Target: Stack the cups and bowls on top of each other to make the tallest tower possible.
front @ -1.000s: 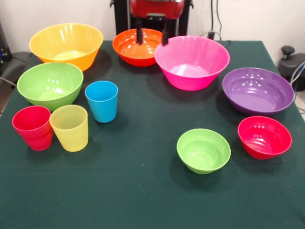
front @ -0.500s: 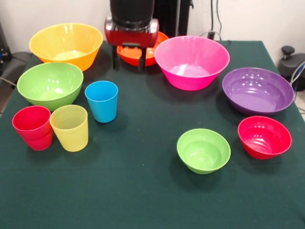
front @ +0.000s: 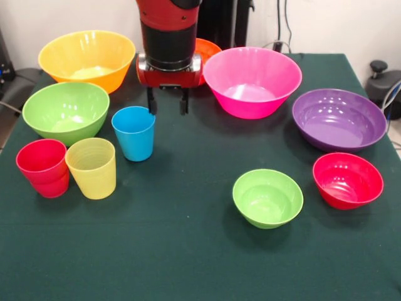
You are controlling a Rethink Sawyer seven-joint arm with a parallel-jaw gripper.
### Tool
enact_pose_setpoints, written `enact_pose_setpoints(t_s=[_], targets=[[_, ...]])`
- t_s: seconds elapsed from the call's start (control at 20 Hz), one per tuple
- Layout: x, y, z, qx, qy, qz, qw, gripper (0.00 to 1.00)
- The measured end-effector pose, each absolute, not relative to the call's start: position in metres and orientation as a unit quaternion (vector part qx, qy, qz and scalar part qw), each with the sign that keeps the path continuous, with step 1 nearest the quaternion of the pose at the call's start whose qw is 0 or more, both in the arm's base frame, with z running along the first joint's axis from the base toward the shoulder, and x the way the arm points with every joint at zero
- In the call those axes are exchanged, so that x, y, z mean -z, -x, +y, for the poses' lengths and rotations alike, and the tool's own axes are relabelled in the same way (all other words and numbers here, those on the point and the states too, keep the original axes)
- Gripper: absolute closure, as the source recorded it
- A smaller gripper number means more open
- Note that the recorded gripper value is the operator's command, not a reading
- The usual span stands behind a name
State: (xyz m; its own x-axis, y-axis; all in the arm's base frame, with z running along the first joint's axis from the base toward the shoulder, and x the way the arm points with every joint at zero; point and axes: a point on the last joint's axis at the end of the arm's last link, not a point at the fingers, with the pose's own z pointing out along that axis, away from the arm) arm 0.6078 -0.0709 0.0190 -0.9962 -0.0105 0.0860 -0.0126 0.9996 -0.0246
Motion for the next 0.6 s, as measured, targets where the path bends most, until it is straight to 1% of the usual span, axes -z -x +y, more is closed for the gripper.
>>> enact_pose_setpoints(t_s=[0.4,0.6], targets=[[-0.015,-0.614,-0.06,-0.01,-0.026,-0.999,0.024,0.0],[-0.009,-0.612,-0.058,-0.01,-0.032,-0.999,0.023,0.0]])
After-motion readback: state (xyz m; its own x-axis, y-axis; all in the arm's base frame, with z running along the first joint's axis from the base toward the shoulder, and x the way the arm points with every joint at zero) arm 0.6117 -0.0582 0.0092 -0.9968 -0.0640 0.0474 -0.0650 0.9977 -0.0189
